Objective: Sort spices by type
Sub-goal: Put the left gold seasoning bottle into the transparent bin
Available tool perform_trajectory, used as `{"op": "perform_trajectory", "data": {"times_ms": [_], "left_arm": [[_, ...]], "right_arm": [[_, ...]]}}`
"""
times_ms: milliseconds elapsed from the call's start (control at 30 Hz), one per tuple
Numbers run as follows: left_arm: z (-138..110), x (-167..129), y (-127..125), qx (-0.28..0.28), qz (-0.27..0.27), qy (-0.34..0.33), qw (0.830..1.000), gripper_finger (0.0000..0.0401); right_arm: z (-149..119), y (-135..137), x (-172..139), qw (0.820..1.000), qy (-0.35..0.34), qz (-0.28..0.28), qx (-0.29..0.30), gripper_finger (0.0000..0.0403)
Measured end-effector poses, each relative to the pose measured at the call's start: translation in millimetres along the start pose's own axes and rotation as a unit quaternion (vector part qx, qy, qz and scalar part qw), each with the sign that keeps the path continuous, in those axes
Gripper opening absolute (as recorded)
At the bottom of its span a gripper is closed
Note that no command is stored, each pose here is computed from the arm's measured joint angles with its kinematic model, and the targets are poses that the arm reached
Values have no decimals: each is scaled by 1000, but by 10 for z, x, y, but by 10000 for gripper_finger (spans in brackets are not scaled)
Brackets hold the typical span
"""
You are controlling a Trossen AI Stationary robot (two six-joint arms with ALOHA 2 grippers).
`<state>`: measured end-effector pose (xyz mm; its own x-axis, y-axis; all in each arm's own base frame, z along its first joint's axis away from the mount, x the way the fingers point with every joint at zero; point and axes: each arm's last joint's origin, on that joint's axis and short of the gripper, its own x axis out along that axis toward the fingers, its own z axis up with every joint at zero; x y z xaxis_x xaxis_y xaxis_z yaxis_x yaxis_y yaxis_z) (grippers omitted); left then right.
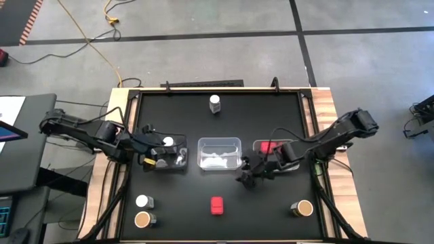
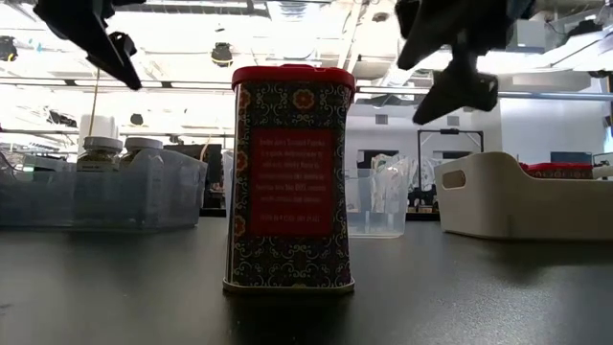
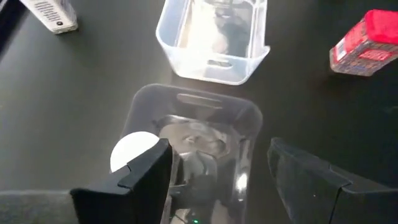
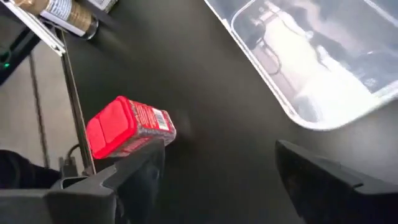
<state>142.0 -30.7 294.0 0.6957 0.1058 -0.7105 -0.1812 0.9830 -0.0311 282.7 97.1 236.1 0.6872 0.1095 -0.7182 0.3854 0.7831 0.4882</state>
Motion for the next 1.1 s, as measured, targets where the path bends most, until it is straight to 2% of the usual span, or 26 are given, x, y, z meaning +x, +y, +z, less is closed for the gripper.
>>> {"op": "perform_trajectory", "data": {"times_ms": [133, 300, 367, 433, 633, 800, 867, 967, 1100], "left_arm": [[130, -15, -180, -4, -17, 22, 1000, 251], [344, -10, -499, -10, 27, 64, 998, 251], [433, -17, -632, -32, 49, 81, 995, 251], [526, -25, -748, -80, 68, 100, 989, 251], [696, -41, -1068, -245, 122, 134, 952, 251], [720, -74, -1333, -350, 121, 177, 912, 251], [678, -86, -1446, -374, 115, 192, 900, 251], [557, -100, -1640, -389, 110, 202, 892, 251], [361, -132, -1847, -436, 130, 241, 857, 251]], "right_arm": [[-132, 88, -135, 1000, -18, -13, -15, 317], [-235, 111, -292, 998, -26, -33, -36, 307], [-254, 106, -335, 998, -22, -36, -40, 306], [-280, 91, -370, 998, -14, -44, -48, 305], [-350, 103, -474, 995, -1, -41, -86, 305], [-413, 130, -591, 995, 5, -28, -100, 305], [-443, 137, -620, 994, 9, -26, -108, 305], [-488, 159, -642, 989, 15, -21, -145, 305], [-526, 179, -654, 984, 19, -15, -178, 305]]}}
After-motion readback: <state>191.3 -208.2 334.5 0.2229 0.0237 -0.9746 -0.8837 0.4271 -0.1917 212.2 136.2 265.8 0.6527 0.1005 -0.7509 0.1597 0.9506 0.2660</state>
